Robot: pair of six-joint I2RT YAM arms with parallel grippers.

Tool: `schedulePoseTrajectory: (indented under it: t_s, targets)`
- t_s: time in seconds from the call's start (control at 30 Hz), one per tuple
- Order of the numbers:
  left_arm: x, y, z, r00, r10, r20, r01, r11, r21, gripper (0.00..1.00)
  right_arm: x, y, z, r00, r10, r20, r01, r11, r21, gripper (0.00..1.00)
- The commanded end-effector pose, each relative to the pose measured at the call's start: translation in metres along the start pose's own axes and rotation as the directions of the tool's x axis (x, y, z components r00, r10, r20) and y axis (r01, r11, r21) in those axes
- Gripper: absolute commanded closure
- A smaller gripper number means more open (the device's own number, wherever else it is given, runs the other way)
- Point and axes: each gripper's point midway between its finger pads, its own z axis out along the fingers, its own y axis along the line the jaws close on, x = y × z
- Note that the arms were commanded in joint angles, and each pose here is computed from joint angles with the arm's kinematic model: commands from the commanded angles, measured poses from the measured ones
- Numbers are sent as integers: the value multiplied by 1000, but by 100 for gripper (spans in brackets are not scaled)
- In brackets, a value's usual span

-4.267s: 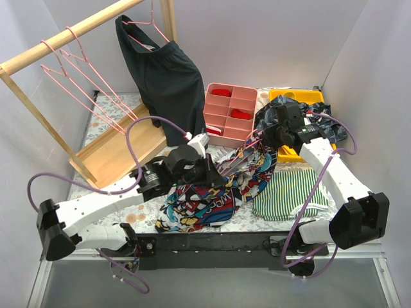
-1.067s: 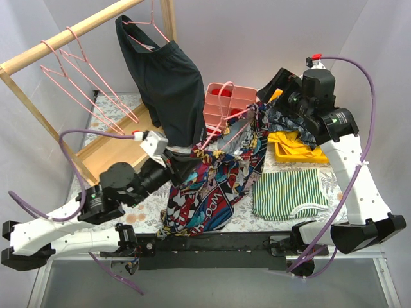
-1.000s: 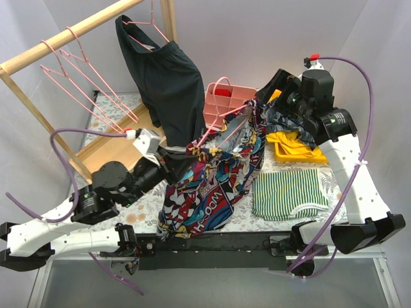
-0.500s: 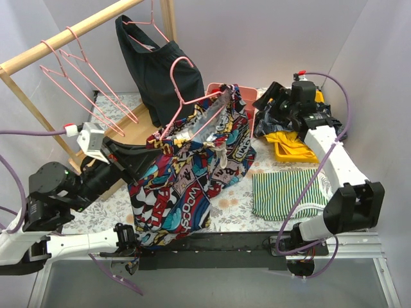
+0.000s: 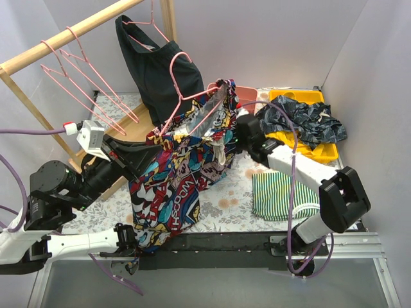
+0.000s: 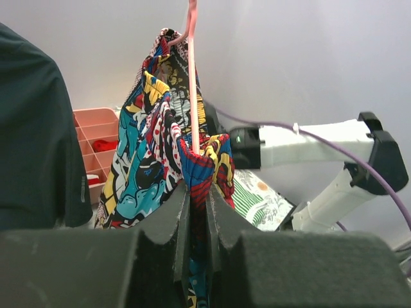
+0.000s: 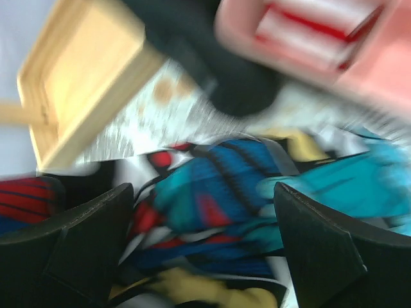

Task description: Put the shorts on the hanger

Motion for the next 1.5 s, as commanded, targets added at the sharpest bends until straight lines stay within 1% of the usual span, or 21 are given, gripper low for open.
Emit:
schedulePoseTrajectory:
  t_s: [0.0, 0.1, 0.13, 0.2, 0.27, 0.3, 0.33, 0.37, 0.4, 0.47, 0.53, 0.7, 0.87, 0.9, 0.97, 1.1, 1.2, 1.3, 1.37, 1.43, 1.47]
  targets:
    - [-30, 7, -1, 989, -55, 135, 62, 997, -44, 100, 18, 49, -17, 999, -24, 47, 30, 991, -128, 3]
    - [-8, 19, 11, 995, -24, 98, 36, 992, -121, 100, 42, 67, -24, 1000, 9, -6, -10, 974, -228, 4]
    - [-6, 27, 14, 994, -23, 111, 41, 985, -167, 100, 45, 74, -25, 1000, 4, -21, -10, 967, -256, 4]
    - [7, 38, 19, 994, -13, 106, 38, 971, -234, 100, 56, 81, -21, 998, -8, -60, -8, 966, -257, 4]
    - [4, 51, 18, 987, -24, 161, 72, 952, -298, 100, 54, 92, -21, 997, -3, -76, -19, 958, -286, 4]
    - [15, 55, 20, 988, -13, 153, 62, 947, -316, 100, 57, 94, -17, 995, 19, -97, -47, 957, -287, 4]
    - [10, 57, 20, 983, -13, 184, 73, 943, -324, 100, 59, 98, -17, 993, 21, -114, -55, 951, -304, 4]
    - [11, 60, 19, 981, -12, 193, 78, 939, -335, 100, 54, 107, -17, 994, 21, -112, -56, 946, -319, 4]
    - [12, 61, 20, 981, -4, 195, 71, 937, -341, 100, 58, 107, -12, 990, 29, -136, -70, 949, -308, 4]
    - [8, 64, 19, 978, 6, 207, 70, 932, -356, 100, 56, 119, -9, 989, 25, -143, -71, 942, -327, 5]
    - [4, 67, 13, 976, 16, 215, 65, 928, -366, 100, 59, 125, -7, 987, 26, -161, -76, 947, -313, 5]
    - [-8, 73, -4, 972, 36, 234, 53, 930, -364, 100, 57, 140, -3, 989, 34, -145, -78, 946, -315, 5]
    - [-11, 79, -14, 970, 34, 239, 62, 922, -381, 100, 60, 154, 8, 984, 2, -178, -61, 944, -324, 6]
    - [-12, 80, -15, 970, 36, 241, 61, 921, -384, 100, 51, 164, 8, 986, -5, -164, -51, 939, -339, 6]
    - [-19, 81, -21, 965, 27, 260, 76, 923, -376, 100, 62, 162, 17, 979, -30, -199, -32, 952, -303, 6]
    - [-21, 80, -20, 963, 29, 269, 76, 924, -374, 100, 58, 168, 24, 979, -43, -200, -16, 959, -284, 6]
    - [-22, 84, -20, 958, 24, 286, 95, 913, -397, 100, 57, 171, 30, 975, -56, -214, -5, 961, -275, 6]
    - [-24, 91, -18, 948, 18, 318, 133, 884, -448, 100, 57, 173, 37, 969, -74, -236, 10, 965, -263, 6]
    - [-22, 96, -13, 948, 29, 318, 141, 856, -498, 100, 56, 175, 39, 968, -81, -239, 18, 967, -255, 6]
    - [-22, 93, 0, 943, 43, 331, 141, 848, -512, 100, 55, 172, 43, 966, -91, -243, 31, 970, -240, 6]
    - [-22, 94, 3, 939, 47, 340, 148, 839, -524, 100, 46, 179, 42, 968, -101, -231, 39, 966, -256, 6]
